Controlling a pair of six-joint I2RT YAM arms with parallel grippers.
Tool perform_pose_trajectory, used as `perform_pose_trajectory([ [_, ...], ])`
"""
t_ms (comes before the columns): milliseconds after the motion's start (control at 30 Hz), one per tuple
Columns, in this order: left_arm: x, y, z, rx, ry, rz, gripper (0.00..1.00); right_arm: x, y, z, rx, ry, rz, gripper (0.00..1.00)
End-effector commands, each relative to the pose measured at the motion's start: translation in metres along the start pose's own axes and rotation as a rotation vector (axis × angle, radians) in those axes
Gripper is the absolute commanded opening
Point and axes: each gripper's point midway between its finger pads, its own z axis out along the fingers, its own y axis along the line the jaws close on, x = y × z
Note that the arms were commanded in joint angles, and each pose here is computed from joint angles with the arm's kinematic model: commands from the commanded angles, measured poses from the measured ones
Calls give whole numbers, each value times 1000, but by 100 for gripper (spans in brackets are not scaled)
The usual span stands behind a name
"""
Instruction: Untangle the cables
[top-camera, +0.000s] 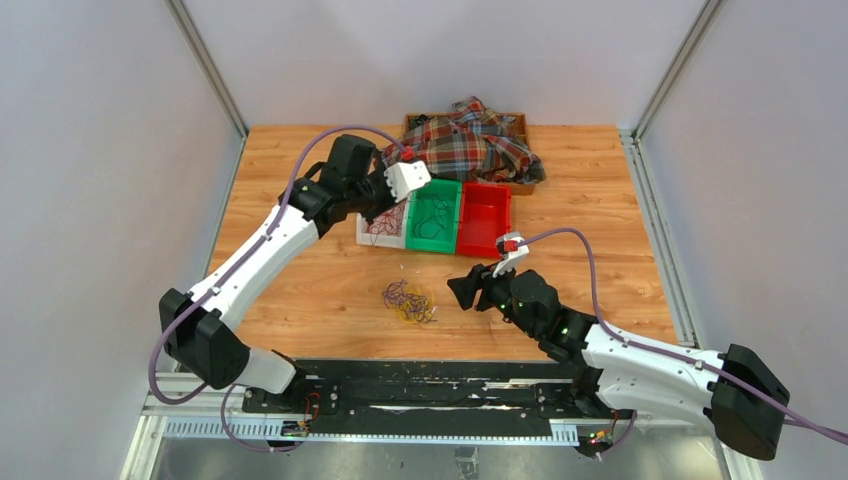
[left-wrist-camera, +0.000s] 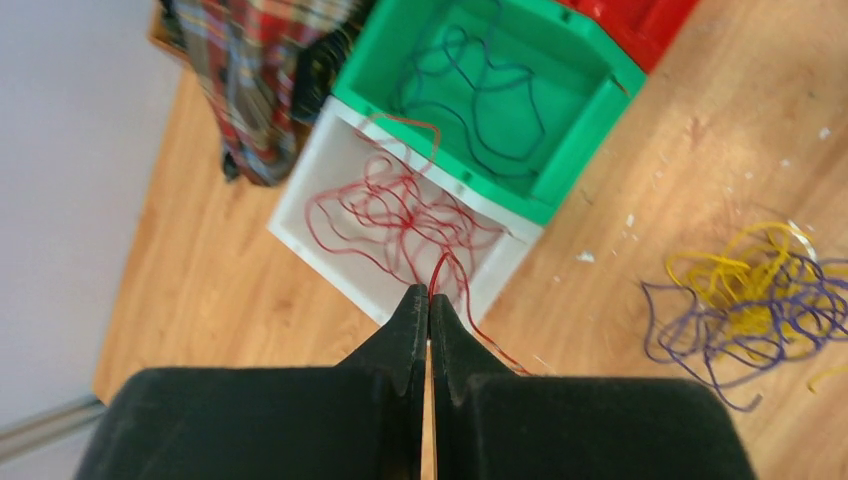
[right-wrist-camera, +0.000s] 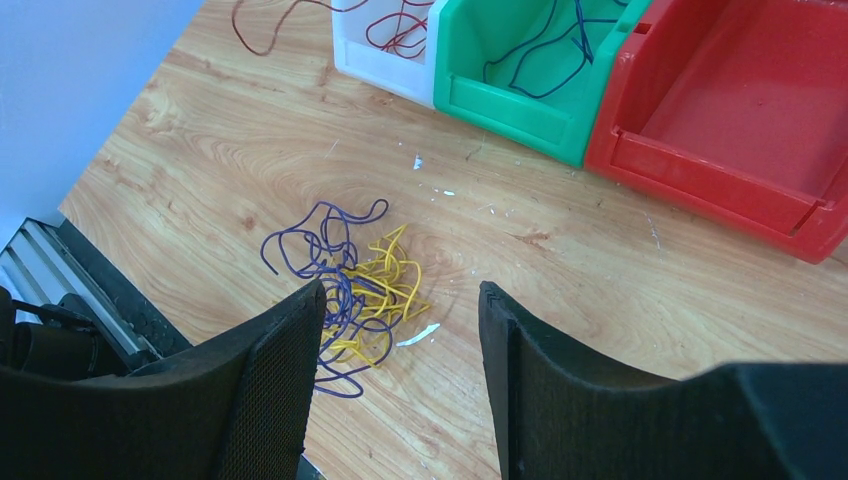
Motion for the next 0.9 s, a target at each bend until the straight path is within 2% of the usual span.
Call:
perform_pose_trajectory([
  [0, 13, -10, -15, -21, 35, -39, 0, -2, -7, 1, 31, -14, 15, 58],
  [267, 6, 59, 10, -307, 54, 58, 0, -4, -8, 2, 35, -18, 17, 58],
  [467, 9, 67, 53, -299, 67, 52, 0, -9, -12, -1, 50, -32, 17, 58],
  [867, 60, 71, 115, -267, 148, 28, 0, -13, -25, -6, 92, -47, 34, 58],
])
